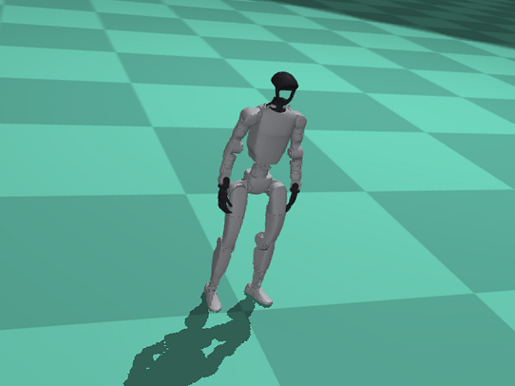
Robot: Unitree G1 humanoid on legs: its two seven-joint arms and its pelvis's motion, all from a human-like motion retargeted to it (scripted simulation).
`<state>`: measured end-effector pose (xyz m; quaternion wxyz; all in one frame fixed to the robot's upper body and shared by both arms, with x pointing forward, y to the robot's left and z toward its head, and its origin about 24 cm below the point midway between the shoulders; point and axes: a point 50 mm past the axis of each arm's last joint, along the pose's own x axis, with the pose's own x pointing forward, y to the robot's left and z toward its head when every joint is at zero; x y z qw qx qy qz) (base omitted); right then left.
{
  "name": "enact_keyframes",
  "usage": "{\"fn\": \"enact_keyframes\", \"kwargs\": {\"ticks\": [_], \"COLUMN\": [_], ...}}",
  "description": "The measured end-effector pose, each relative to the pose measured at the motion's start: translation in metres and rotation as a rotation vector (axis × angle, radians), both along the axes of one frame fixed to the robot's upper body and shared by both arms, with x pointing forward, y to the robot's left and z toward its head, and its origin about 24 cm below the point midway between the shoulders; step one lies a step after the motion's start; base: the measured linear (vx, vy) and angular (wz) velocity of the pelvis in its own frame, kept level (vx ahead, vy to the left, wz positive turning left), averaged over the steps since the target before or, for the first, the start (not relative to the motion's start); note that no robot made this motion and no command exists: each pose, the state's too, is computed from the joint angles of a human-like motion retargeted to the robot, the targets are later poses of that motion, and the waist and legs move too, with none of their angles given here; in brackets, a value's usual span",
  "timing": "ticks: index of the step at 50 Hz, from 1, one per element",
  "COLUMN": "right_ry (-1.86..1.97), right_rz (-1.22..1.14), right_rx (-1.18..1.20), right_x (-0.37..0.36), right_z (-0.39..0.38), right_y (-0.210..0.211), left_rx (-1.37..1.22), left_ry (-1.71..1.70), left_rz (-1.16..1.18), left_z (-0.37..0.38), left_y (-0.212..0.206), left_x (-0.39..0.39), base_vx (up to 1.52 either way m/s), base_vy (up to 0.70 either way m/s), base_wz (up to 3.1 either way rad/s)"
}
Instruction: Kungfu
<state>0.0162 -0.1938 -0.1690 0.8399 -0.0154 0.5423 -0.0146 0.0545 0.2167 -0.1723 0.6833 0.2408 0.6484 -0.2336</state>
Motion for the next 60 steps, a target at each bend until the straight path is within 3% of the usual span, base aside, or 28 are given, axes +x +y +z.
{"fn": "enact_keyframes", "kwargs": {"ticks": [5, 10, 22, 28, 33, 43, 50, 55, 60], "right_ry": [0.059, 0.128, 0.17, 0.314, 0.257, 0.112, 0.137, 0.195, 0.304], "right_rz": [0.228, 0.454, 0.353, 0.454, 0.422, 0.179, 0.083, 0.09, 0.057], "right_rx": [0.016, 0.019, 0.111, 0.255, 0.107, 0.091, 0.189, 0.217, 0.179], "right_x": [0.004, 0.01, -0.014, -0.01, 0.023, 0.06, 0.047, 0.021, -0.02], "right_z": [0.001, 0.004, 0.006, 0.009, 0.007, 0.003, -0.002, -0.007, -0.01], "right_y": [-0.013, -0.028, -0.036, -0.045, -0.049, -0.026, -0.006, 0.004, 0.018], "left_rx": [-0.112, -0.118, 0.174, 0.093, -0.026, -0.068, -0.054, 0.019, 0.075], "left_ry": [-0.061, 0.157, 0.147, 0.009, 0.044, 0.126, 0.145, 0.183, 0.273], "left_rz": [0.257, 0.38, 0.277, 0.595, 0.873, 0.676, 0.532, 0.586, 0.806], "left_z": [0.0, 0.01, 0.036, 0.021, 0.011, 0.0, 0.004, 0.009, 0.019], "left_y": [0.0, 0.039, 0.111, 0.074, 0.03, -0.021, -0.005, 0.007, 0.011], "left_x": [-0.009, -0.034, -0.065, -0.092, -0.118, -0.119, -0.127, -0.144, -0.176], "base_vx": [-0.16, -0.12, -0.05, -0.1, 0.03, 0.23, 0.44, 0.68, 0.81], "base_vy": [-0.27, -0.35, -0.54, -0.8, -0.49, -0.29, -0.2, -0.17, -0.24], "base_wz": [-0.79, -1.06, -0.73, -0.58, -1.05, -1.26, -1.02, -0.37, -0.31]}}
